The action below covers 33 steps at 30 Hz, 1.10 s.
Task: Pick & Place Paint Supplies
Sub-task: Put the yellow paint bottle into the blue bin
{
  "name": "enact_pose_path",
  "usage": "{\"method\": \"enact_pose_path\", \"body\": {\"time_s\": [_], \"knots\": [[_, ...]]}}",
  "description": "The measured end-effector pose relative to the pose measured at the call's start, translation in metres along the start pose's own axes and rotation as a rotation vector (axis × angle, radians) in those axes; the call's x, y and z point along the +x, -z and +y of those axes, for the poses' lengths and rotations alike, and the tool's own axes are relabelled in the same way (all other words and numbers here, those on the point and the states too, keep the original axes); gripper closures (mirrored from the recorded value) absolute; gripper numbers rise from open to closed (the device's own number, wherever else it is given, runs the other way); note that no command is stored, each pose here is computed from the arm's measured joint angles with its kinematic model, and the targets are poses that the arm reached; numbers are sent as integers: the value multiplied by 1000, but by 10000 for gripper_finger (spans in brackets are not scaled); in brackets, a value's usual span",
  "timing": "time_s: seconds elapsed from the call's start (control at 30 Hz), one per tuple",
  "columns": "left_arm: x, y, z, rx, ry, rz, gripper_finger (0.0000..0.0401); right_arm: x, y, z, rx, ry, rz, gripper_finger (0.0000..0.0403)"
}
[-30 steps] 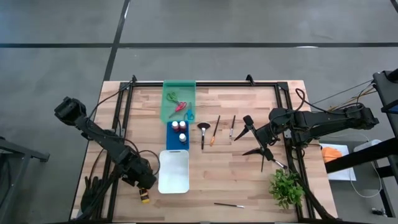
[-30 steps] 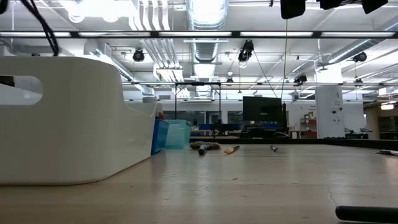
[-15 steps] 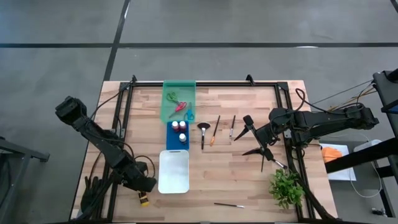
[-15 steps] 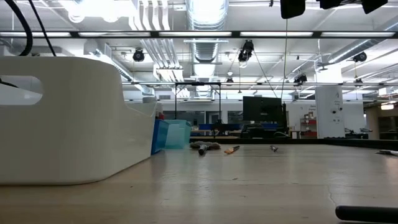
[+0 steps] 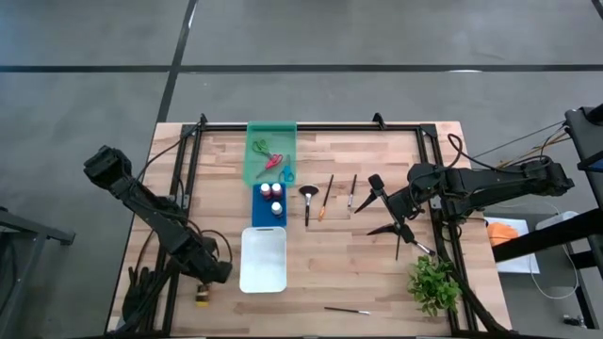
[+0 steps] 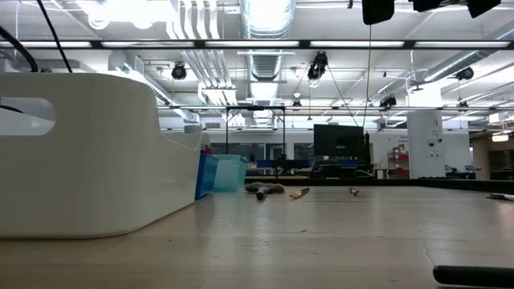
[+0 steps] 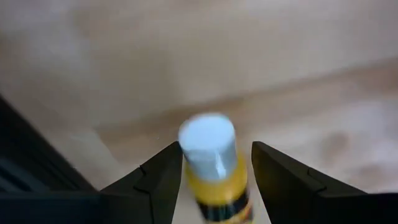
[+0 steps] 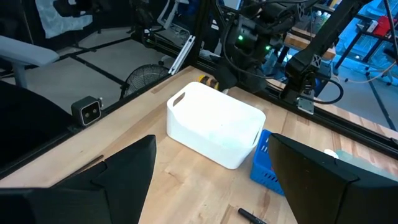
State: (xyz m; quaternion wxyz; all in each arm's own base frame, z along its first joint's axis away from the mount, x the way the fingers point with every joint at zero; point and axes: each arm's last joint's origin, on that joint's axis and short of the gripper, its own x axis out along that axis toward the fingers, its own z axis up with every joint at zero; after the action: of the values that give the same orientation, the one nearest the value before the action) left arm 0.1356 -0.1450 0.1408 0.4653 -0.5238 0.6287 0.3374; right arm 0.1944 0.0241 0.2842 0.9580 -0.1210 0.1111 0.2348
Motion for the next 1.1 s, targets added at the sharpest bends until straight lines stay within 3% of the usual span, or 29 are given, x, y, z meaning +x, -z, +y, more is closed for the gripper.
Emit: {"method": "enact_pose_path", "body": {"time_s": [0.3,0.6,0.73,1.1], "knots": [[-2,-9,7,-4,-22,-164,201,0,0,0,2,0,-1,96],[-14,-3,11,-9,-75,-49,202,0,-2,0,0,1,-24,96],[-11,-1,7,-13,-47,-24,201,0,-2,0,6,-4,-22,96],[1,-3,6,-29,-82,-21,202,1,-2,1,-3,-9,-19,96]]}}
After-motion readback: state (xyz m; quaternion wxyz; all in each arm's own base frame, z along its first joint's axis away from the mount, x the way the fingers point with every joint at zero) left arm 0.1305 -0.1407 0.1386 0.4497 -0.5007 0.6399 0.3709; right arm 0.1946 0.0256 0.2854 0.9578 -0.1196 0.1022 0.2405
